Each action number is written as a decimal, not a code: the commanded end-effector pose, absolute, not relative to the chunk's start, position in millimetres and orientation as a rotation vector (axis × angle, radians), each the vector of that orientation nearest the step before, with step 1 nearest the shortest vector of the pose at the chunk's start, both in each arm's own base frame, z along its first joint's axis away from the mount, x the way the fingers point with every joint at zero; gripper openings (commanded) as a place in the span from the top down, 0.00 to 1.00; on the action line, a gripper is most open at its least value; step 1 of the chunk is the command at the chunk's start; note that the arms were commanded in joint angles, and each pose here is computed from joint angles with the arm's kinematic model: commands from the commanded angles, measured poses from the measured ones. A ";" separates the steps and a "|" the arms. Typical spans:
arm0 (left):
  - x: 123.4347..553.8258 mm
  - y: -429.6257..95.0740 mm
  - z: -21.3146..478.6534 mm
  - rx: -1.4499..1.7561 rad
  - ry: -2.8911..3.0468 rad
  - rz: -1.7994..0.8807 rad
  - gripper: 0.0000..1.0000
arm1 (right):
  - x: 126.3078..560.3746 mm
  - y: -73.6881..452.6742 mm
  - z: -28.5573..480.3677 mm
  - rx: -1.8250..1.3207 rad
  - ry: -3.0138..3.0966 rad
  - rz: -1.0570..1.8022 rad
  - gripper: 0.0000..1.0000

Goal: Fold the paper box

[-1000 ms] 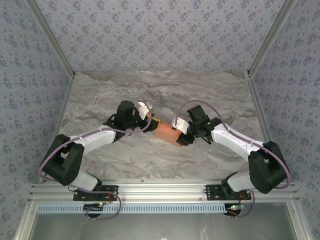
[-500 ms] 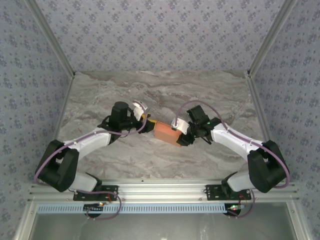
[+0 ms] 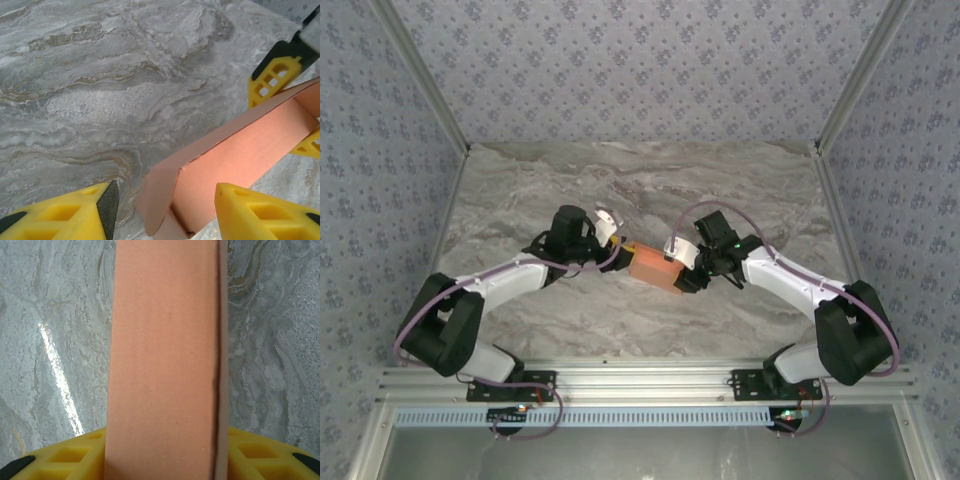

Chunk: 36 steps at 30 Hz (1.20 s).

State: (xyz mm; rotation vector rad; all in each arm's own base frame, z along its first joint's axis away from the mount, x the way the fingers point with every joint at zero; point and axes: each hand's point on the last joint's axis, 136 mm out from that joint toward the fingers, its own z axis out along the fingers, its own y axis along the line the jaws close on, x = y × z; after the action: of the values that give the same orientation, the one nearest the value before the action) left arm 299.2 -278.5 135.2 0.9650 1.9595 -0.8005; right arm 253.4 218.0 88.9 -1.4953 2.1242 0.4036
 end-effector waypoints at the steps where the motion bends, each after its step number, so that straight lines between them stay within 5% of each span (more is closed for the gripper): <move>1: 308.5 -279.5 135.2 0.964 1.956 -0.755 0.49 | 248.0 213.2 84.5 -1.526 2.161 0.406 0.51; 15: 310.8 -288.9 156.2 0.990 1.919 -0.788 0.89 | 249.3 213.1 82.9 -1.526 2.159 0.372 0.52; 36: 303.7 -303.6 158.5 0.796 2.022 -0.891 0.87 | 254.8 214.4 78.9 -1.515 2.174 0.287 0.54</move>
State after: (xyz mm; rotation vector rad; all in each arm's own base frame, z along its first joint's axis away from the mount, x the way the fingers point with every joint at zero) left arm 306.7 -290.5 135.4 0.8281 2.0674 -0.8269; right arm 253.8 218.2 87.7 -1.4930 2.1395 0.3542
